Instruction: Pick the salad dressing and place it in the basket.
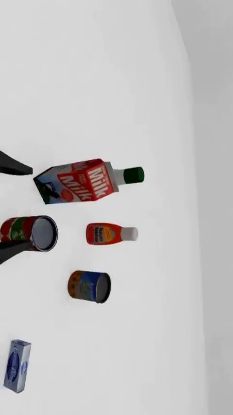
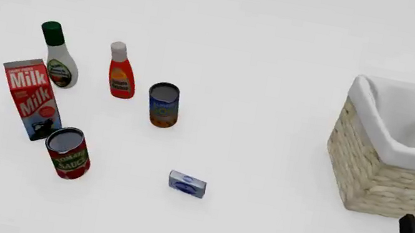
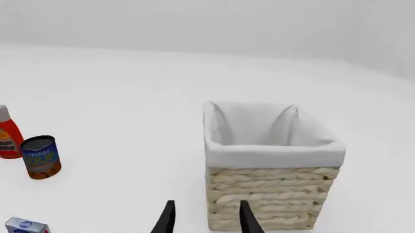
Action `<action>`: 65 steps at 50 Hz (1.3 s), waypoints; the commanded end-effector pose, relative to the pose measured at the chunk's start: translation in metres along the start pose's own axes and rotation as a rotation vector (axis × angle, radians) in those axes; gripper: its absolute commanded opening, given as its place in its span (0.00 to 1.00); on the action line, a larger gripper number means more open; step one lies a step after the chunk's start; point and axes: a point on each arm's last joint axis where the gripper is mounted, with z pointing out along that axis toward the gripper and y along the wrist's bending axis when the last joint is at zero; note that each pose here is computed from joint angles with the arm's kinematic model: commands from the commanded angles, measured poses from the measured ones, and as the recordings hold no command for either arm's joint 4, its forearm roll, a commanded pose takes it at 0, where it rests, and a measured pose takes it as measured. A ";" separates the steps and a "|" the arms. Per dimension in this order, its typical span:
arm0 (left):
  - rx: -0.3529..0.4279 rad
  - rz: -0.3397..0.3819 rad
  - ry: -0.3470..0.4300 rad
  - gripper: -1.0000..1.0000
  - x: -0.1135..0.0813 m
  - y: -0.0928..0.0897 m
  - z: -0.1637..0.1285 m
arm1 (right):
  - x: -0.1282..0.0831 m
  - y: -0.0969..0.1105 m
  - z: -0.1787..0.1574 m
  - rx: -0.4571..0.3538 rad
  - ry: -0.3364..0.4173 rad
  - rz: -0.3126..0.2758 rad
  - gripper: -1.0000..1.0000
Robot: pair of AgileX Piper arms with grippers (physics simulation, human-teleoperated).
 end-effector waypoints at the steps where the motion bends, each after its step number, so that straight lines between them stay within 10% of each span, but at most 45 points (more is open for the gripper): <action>1: 0.041 -0.048 -0.043 1.00 -0.005 -0.002 0.001 | 0.001 0.002 0.001 -0.033 0.020 0.055 1.00; 16: 0.044 0.038 -0.018 1.00 -0.023 -0.002 0.025 | 0.000 0.001 0.002 -0.017 0.024 0.036 1.00; 42: 0.082 -0.002 -0.008 1.00 -0.181 -0.006 0.137 | -0.002 0.002 0.011 -0.027 0.037 0.072 1.00; 65: -0.023 0.053 0.177 1.00 -0.232 0.025 0.286 | 0.002 0.001 0.010 -0.021 0.050 0.092 1.00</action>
